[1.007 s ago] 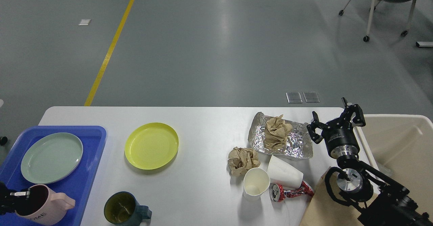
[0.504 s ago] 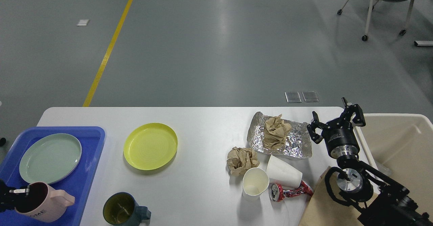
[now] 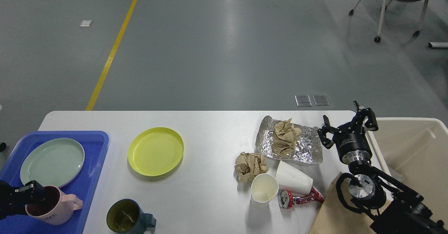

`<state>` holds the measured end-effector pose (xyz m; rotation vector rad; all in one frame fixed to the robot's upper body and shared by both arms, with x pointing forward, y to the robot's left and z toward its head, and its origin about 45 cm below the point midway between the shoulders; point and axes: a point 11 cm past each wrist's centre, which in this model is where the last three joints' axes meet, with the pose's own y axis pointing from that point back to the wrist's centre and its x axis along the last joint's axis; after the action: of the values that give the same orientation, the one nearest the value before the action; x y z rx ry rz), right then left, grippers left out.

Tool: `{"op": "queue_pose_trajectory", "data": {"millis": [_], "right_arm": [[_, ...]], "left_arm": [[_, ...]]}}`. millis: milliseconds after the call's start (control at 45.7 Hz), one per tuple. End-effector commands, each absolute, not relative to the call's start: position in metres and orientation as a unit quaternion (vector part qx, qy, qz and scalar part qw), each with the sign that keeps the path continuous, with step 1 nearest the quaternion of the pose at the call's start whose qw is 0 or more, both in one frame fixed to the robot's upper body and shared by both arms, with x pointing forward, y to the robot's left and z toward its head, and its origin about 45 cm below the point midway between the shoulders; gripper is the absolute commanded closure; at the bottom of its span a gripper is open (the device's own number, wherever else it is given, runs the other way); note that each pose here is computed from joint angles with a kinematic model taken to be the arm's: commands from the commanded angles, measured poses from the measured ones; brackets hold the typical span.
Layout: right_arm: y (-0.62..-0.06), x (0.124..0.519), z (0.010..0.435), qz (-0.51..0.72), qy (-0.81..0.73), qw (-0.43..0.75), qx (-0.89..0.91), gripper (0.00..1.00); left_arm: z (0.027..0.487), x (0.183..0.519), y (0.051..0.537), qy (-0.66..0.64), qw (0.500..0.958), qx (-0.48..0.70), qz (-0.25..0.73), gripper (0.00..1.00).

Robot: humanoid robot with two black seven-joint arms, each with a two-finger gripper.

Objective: Tidy desktop
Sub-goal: 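Carry the pink mug onto the blue tray and set it down, then release the pink mug and move the left gripper to the teal mug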

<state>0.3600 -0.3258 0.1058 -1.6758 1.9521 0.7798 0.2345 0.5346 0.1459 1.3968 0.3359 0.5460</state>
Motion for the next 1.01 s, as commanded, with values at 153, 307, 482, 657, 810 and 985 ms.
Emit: {"op": "queue_pose_trajectory", "data": {"millis": [153,307,482,657,810,985], "right_arm": [[-0.326,0.360,0.105,0.282,0.708,0.224,-0.607,0.00],[-0.326,0.360,0.106,0.283,0.708,0.225,-0.607,0.00],[-0.326,0.360,0.106,0.283,0.708,0.225,-0.607,0.00],[-0.326,0.360,0.106,0.283,0.708,0.225,-0.607,0.00],[-0.326,0.360,0.105,0.282,0.708,0.224,-0.607,0.00],[-0.326,0.360,0.105,0.282,0.708,0.224,-0.607,0.00]], "left_arm": [[0.158,0.232,0.540,0.174,0.717,0.631,0.239,0.04],[0.193,0.246,0.543,0.184,0.712,0.641,0.219,0.04],[0.255,0.289,0.517,0.167,0.710,0.660,0.181,0.04],[0.331,0.329,0.459,0.107,0.714,0.676,0.148,0.04],[0.387,0.345,0.391,0.040,0.714,0.689,0.119,0.04],[0.435,0.341,0.331,0.013,0.699,0.700,0.145,0.04]]}}
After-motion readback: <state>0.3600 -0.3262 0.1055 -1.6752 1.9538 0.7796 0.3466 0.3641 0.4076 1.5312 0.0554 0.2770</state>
